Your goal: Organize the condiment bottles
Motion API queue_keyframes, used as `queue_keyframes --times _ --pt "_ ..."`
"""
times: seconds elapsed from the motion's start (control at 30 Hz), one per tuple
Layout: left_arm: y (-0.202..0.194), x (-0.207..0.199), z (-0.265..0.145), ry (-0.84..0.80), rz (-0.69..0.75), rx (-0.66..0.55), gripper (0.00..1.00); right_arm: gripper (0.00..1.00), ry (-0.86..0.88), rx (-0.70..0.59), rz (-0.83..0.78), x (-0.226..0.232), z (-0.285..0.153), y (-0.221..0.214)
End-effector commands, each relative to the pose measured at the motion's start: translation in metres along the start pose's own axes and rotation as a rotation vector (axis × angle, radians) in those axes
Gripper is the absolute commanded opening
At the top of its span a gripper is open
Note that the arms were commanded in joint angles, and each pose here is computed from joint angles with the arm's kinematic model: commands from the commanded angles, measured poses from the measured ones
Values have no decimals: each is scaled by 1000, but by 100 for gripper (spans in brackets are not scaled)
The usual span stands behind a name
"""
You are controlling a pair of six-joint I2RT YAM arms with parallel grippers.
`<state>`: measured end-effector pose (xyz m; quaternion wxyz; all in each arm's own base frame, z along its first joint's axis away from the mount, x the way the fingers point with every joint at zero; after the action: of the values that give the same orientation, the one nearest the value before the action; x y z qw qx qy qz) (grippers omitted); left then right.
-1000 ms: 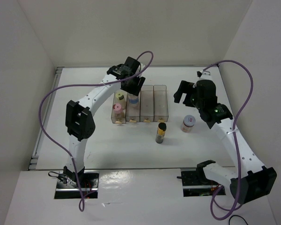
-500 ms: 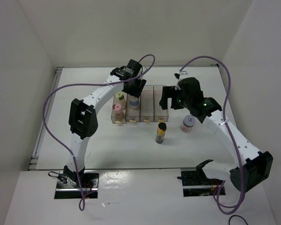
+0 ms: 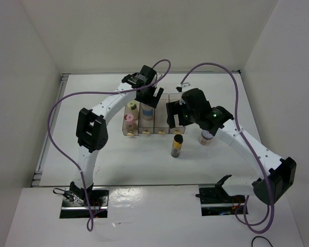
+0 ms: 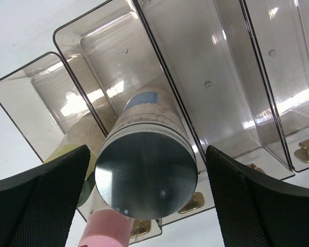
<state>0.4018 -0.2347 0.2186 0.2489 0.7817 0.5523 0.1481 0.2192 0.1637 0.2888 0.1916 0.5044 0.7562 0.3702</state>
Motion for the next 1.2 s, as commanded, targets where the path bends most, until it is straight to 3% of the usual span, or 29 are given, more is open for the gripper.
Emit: queue_keyframes --times 0.0,0.23,0.4,0.6,1.17 --pt "14 1 -23 -3 -5 -75 99 99 -14 19 -25 2 -8 3" --pt "32 1 -64 -3 -41 -145 99 99 24 47 -11 5 -15 -11" --pt "60 0 -120 4 -101 -286 99 99 47 100 7 11 -11 -31" --pt "76 26 -157 92 -175 -368 99 99 48 111 19 16 -2 -42" --pt "51 60 -248 177 -250 -476 99 89 -5 197 51 17 10 -63"
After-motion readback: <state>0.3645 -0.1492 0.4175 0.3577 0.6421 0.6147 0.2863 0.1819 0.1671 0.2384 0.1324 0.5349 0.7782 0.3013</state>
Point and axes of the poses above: each gripper's point midway between its finger pads, its own z axis out along the fingers, its own x axis along the line the jaws close on, y = z × x, the point moved 10 cm from there along -z, back along the fingers, and after that the axes turned 5 degrees about -z, right-handed, at the moved point
